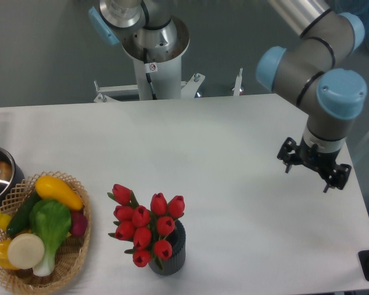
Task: Pick up the flowers from the vase
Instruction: 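Move the open gripper toward the red tulips in the black vase, then lower the gripper around the tulip stems above the vase rim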
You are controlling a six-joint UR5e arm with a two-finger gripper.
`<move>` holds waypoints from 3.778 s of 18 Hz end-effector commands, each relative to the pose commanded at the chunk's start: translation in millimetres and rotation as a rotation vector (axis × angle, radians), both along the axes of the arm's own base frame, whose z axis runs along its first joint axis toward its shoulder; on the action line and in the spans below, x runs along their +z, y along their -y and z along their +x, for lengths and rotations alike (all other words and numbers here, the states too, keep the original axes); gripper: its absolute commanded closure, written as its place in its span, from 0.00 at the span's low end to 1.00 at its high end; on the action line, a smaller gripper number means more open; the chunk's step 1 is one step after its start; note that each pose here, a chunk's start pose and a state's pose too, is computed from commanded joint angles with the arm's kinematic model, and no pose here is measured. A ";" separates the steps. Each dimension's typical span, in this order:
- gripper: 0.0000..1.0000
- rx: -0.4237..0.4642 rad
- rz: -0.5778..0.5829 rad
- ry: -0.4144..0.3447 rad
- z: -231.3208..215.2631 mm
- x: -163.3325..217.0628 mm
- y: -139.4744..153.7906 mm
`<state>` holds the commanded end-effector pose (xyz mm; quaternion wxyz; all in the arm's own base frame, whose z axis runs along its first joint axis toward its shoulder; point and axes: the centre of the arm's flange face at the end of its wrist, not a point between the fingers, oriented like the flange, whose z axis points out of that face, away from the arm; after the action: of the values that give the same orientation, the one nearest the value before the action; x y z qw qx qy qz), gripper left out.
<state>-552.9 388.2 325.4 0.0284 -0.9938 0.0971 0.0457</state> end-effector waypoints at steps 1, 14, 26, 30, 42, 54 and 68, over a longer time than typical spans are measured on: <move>0.00 0.001 0.021 0.008 5.1 -2.9 1.9; 0.00 -0.007 0.340 0.149 63.4 10.0 6.3; 0.00 -0.007 0.485 0.227 117.6 31.9 -34.7; 0.00 -0.087 0.536 0.218 145.1 31.6 -65.0; 0.00 -0.178 0.750 0.294 158.5 29.6 -105.4; 0.00 -0.237 0.831 0.352 160.3 18.7 -144.4; 0.64 -0.230 0.869 0.406 160.5 14.1 -155.4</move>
<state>-392.4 543.6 339.5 0.4634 -0.8618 0.1706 -0.1163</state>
